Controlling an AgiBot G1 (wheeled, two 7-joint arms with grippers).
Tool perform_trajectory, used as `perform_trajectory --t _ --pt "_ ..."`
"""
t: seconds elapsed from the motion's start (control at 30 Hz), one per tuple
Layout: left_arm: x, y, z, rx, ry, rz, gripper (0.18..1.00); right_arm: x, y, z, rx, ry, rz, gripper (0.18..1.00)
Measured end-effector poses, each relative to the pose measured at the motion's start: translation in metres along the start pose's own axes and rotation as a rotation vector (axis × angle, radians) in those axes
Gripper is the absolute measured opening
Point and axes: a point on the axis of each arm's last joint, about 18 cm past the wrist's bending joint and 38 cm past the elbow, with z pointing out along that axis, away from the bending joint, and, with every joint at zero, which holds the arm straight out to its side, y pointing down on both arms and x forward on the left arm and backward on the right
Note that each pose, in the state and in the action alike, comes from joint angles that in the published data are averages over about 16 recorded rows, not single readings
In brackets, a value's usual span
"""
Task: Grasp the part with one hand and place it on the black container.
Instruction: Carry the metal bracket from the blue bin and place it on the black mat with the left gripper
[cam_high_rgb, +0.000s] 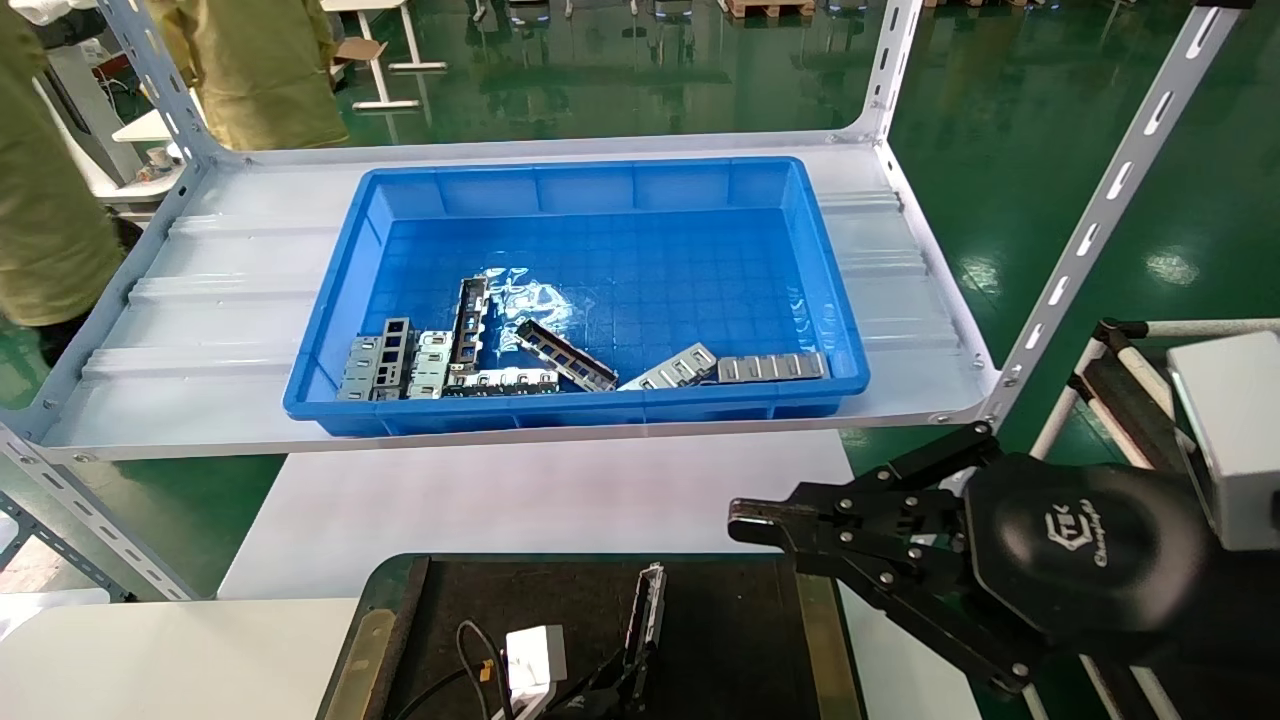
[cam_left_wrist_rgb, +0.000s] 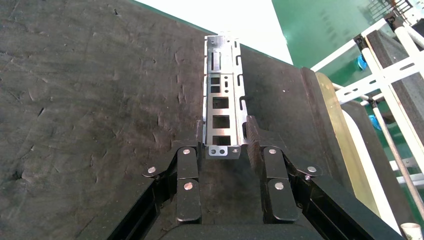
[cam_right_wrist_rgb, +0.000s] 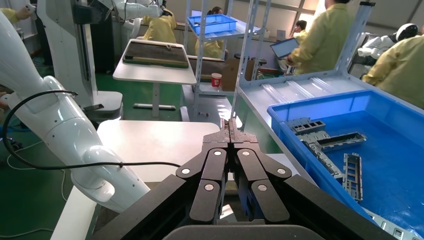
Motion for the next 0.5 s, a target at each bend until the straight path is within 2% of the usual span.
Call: perform_trajectory --t 0.5 --pt "0.0023 0.0034 0.0008 -0.023 -0.013 -0.024 0.375 0.0000 0.0000 0.0000 0.000 0.000 0.000 0.228"
